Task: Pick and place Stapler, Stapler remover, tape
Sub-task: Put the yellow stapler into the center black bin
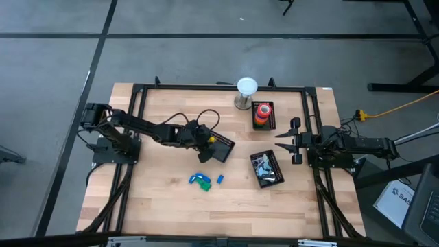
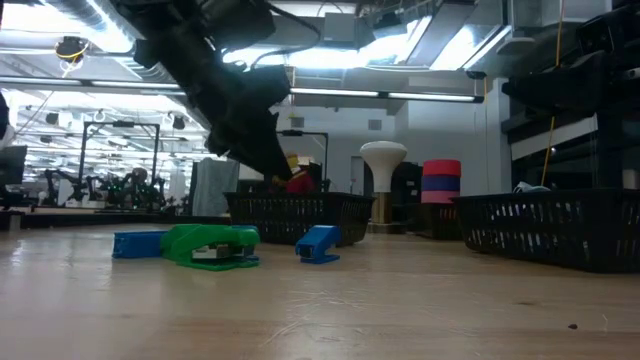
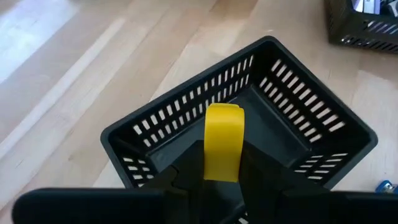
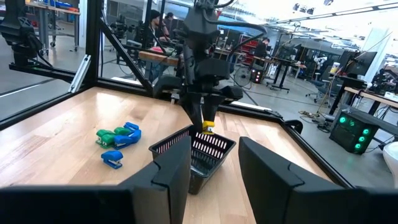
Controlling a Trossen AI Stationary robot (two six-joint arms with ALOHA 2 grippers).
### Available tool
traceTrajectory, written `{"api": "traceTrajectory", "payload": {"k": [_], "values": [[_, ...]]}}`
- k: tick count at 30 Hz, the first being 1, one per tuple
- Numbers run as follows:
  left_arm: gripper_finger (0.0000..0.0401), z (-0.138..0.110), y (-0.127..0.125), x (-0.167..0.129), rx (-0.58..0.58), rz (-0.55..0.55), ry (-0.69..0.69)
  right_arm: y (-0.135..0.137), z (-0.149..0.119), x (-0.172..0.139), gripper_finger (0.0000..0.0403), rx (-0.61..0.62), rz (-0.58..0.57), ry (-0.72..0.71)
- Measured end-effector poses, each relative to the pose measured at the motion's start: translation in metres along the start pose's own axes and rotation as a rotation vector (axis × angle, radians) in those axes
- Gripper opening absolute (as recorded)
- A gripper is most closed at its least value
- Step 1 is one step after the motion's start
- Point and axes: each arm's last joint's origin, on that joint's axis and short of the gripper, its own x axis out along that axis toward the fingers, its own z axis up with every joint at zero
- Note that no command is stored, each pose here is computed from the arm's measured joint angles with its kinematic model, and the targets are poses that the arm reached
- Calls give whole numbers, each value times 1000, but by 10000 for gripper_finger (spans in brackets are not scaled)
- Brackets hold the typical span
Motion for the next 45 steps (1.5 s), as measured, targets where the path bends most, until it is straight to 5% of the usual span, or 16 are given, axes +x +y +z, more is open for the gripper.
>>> {"api": "traceTrajectory", "payload": {"k": [25, 45], "values": [[82, -4, 6, 6, -74, 54, 39, 0, 0, 0, 140, 0, 0, 0], [116, -7, -3, 23, 20, 27, -9, 0, 0, 0, 140, 0, 0, 0]]}}
